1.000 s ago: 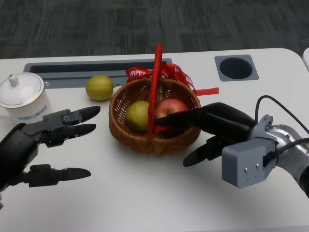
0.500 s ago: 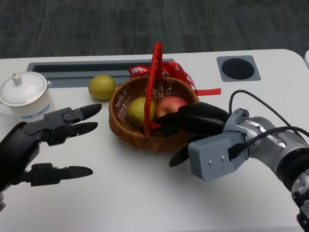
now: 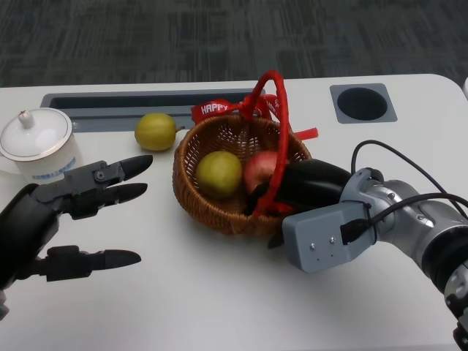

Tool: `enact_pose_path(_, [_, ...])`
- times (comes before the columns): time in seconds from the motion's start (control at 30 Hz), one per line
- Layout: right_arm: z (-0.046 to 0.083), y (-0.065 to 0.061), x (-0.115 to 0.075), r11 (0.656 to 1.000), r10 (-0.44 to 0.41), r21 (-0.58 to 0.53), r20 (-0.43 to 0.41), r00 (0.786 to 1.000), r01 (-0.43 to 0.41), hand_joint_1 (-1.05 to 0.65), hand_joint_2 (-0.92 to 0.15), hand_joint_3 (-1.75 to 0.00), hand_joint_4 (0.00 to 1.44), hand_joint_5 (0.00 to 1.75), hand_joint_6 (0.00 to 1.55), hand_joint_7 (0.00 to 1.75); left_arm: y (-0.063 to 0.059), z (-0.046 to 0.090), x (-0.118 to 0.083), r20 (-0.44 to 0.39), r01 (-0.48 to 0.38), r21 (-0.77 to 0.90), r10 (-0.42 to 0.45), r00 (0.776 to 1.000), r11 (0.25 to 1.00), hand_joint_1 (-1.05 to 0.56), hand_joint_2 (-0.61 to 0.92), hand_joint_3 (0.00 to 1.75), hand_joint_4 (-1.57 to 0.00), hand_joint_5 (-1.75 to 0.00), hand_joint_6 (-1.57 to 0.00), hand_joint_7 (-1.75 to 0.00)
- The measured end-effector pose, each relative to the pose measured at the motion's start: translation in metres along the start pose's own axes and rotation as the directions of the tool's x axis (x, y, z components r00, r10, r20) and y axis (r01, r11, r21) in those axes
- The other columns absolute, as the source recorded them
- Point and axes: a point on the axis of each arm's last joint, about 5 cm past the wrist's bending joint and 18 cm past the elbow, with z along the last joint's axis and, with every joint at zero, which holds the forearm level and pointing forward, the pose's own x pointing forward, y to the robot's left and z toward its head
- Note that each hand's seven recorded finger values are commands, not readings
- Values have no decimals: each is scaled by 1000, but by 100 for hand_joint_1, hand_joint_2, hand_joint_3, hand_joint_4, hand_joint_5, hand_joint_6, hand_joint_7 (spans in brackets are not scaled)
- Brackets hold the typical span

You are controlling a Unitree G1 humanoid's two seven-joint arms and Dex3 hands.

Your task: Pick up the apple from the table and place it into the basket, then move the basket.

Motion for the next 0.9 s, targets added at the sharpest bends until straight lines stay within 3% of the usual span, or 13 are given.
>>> enact_pose_path(0.57, [-4,-8,-5,992,-119,51,8,993,118,-21,-91,0,118,3,103,1,-3,-1,1,13,-14,-14,14,1000,1000,-24,78,0,-65,-1,-50,0])
enact_pose_path(0.73, [-11,-11,-7,989,-137,53,-69,988,141,-22,-89,0,118,2,105,1,-3,0,1,24,-17,-11,17,1000,1000,-23,78,0,-65,-1,-50,0])
enact_pose_path(0.9, [-24,-12,-16,985,-153,52,-188,970,165,-23,-88,0,118,1,105,1,-3,1,-3,31,-24,-3,24,999,1000,-22,78,0,-66,-1,-51,0])
